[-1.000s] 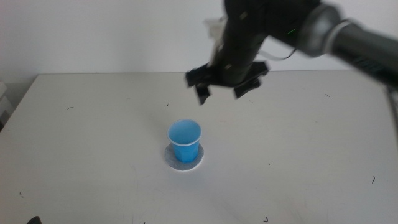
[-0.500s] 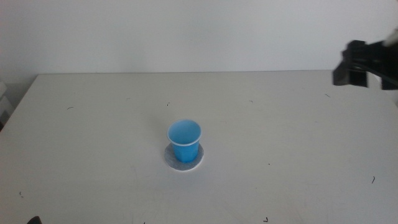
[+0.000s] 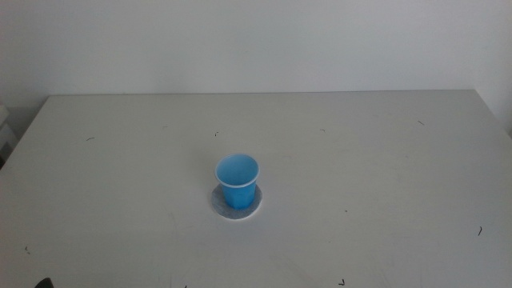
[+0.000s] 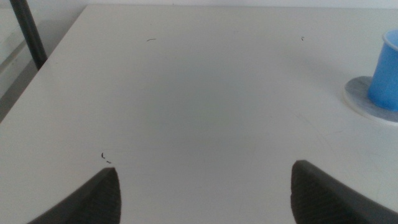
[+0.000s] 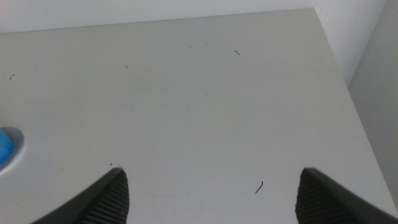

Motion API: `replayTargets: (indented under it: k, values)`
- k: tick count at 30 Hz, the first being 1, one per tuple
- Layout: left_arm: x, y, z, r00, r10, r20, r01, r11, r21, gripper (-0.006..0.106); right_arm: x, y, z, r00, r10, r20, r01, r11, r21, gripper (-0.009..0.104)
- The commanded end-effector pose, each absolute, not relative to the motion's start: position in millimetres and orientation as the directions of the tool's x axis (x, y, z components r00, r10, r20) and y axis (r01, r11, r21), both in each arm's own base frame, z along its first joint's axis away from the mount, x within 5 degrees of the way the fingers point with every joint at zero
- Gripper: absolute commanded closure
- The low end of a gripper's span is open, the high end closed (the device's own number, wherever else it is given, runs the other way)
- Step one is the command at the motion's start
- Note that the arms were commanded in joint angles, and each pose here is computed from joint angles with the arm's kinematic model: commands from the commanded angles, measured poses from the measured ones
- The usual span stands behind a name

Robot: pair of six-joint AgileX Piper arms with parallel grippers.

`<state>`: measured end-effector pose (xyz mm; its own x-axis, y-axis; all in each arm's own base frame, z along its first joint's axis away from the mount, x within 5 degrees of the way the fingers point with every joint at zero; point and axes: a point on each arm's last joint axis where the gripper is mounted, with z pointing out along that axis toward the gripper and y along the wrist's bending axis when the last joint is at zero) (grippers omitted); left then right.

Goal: Place an empty cup on a cup mat.

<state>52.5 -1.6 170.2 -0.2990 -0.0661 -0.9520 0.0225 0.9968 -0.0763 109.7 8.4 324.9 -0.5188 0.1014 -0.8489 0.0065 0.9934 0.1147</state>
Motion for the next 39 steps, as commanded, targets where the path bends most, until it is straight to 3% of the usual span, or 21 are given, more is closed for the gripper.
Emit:
replayTargets:
  k: [1,9,15,23,39]
  values:
    - [54,-2,178,-0.227,-0.081,-0.971,0.029,0.996,-0.089,-0.005,103,7,325,-0.393,0.059,-0.918,-0.023,0.997,0.075,0.004]
    - [54,-2,178,-0.227,-0.081,-0.971,0.029,0.996,-0.089,-0.005,73,5,283,-0.23,0.031,-0.973,-0.062,0.997,0.047,0.004]
    - [54,-2,178,-0.227,-0.081,-0.971,0.029,0.996,-0.089,-0.005,56,2,256,-0.218,0.0,-0.976,-0.053,0.999,0.012,0.004]
    - [54,-2,178,-0.227,-0.081,-0.971,0.029,0.996,-0.089,-0.005,40,-2,238,-0.116,-0.043,-0.992,-0.037,0.999,-0.039,0.004]
    - [54,-2,178,-0.227,-0.081,-0.971,0.029,0.996,-0.089,-0.005,50,0,195,-0.188,-0.058,-0.98,-0.05,0.998,-0.049,0.004]
